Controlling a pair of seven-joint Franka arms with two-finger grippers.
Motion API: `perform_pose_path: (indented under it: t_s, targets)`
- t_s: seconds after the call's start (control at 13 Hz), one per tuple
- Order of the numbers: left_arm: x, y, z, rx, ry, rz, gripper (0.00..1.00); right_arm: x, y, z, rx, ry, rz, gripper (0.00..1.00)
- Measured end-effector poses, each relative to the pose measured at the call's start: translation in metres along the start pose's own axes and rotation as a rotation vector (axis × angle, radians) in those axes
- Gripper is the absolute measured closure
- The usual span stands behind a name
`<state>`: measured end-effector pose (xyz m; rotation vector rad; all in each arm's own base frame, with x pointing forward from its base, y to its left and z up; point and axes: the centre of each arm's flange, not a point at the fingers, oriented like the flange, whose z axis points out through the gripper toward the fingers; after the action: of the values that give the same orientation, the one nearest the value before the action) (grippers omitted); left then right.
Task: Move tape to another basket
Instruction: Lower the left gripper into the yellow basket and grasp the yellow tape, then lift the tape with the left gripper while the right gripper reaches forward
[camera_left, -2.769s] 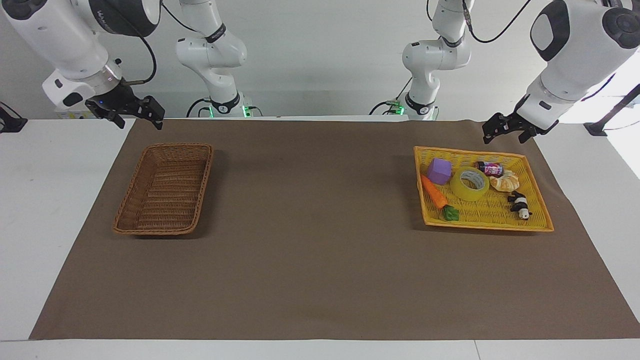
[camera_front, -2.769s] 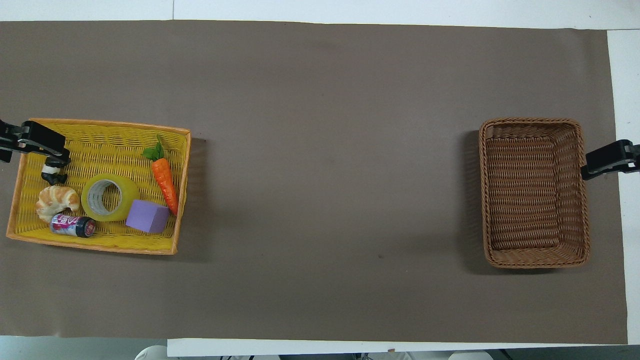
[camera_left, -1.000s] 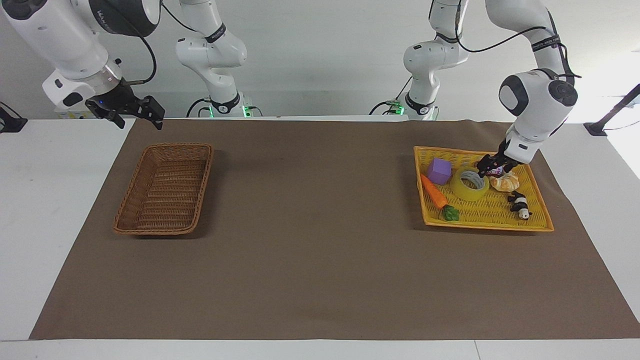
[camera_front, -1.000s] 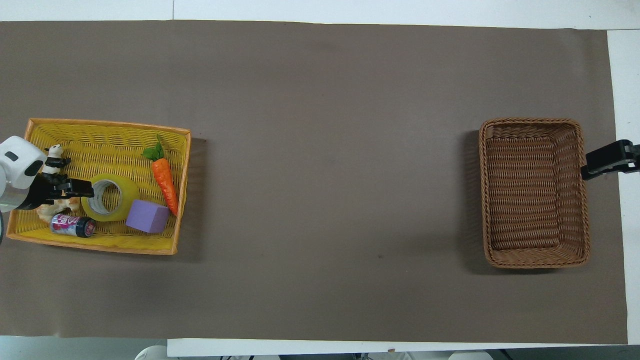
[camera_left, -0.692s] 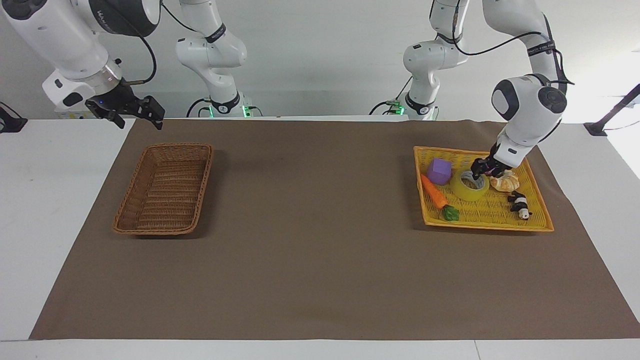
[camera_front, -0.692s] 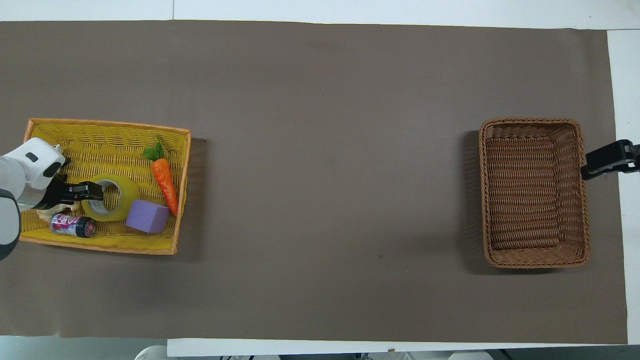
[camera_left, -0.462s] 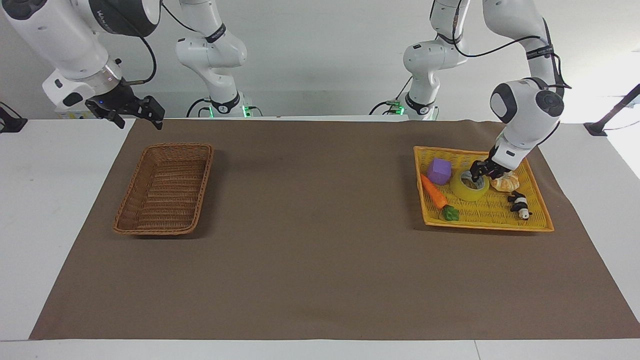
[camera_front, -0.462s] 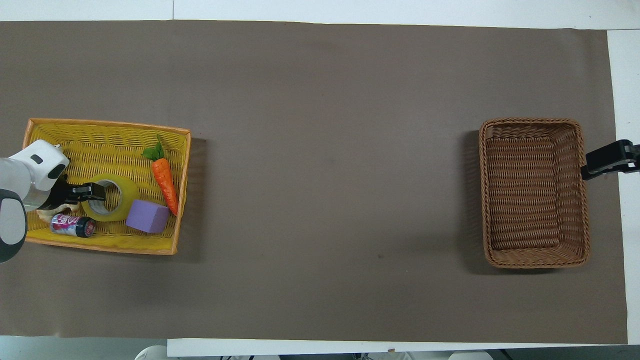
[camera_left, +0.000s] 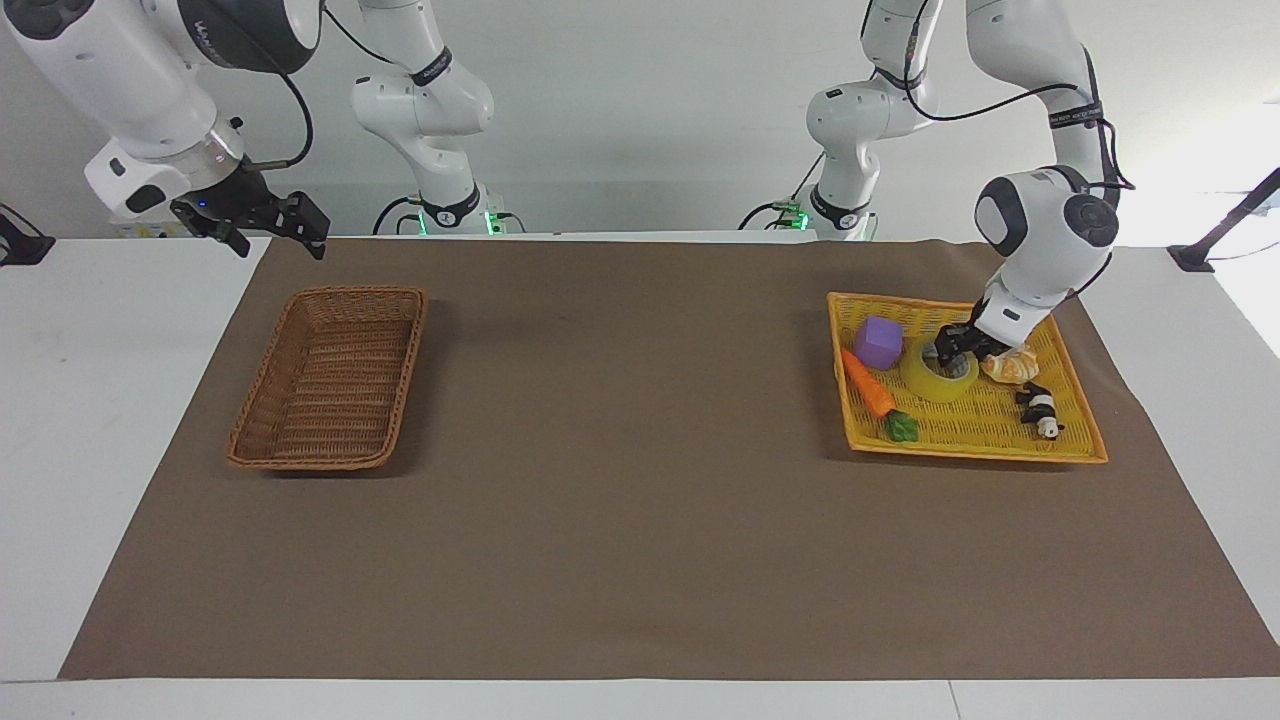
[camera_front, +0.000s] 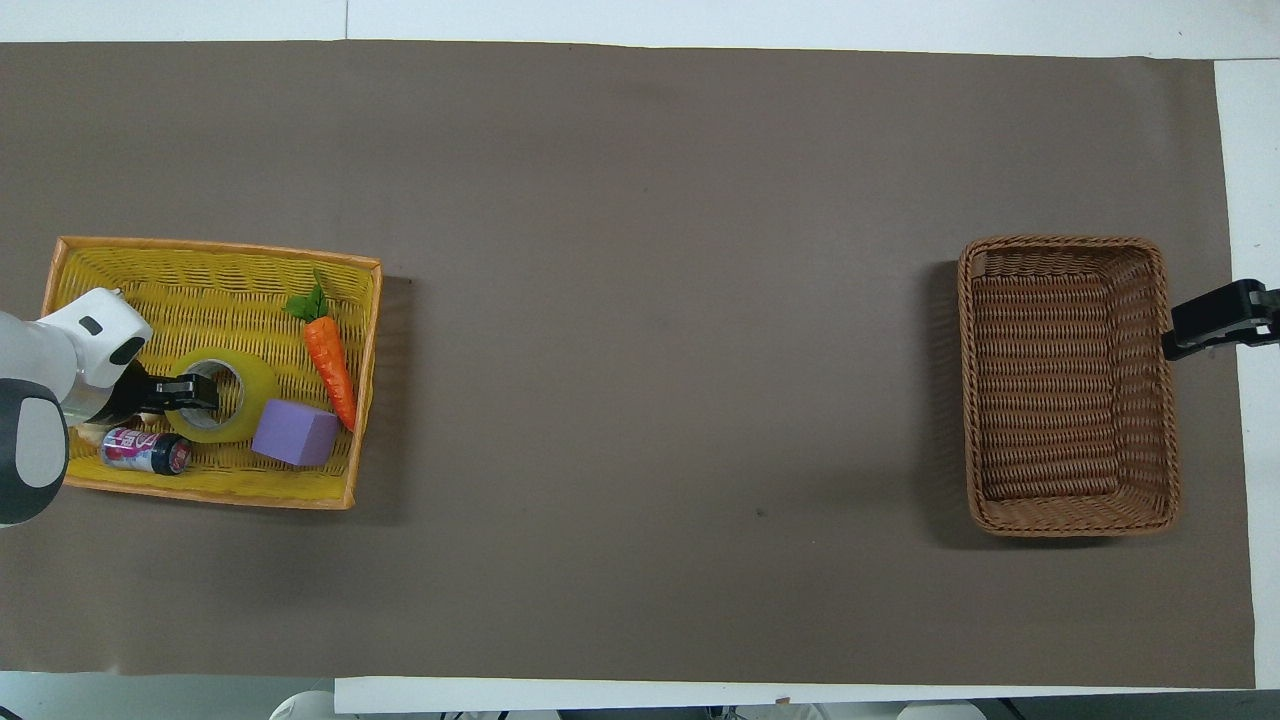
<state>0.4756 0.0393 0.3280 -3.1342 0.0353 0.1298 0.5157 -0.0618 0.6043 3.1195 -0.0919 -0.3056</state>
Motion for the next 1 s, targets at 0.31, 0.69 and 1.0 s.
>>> perform_pose_path:
  t_s: [0.31,0.69,1.0]
  targets:
    - [-0.005,0.001,0.017,-0.002,-0.012,0.006,0.42,0.0,0.0,0.0,0.0,0.0,0.0,0.0]
    - [-0.004,0.0,0.022,-0.003,-0.012,0.011,0.78,0.0,0.0,0.0,0.0,0.0,0.0,0.0]
    - [0.021,0.0,-0.02,-0.005,-0.034,0.039,0.78,0.0,0.0,0.0,0.0,0.0,0.0,0.0]
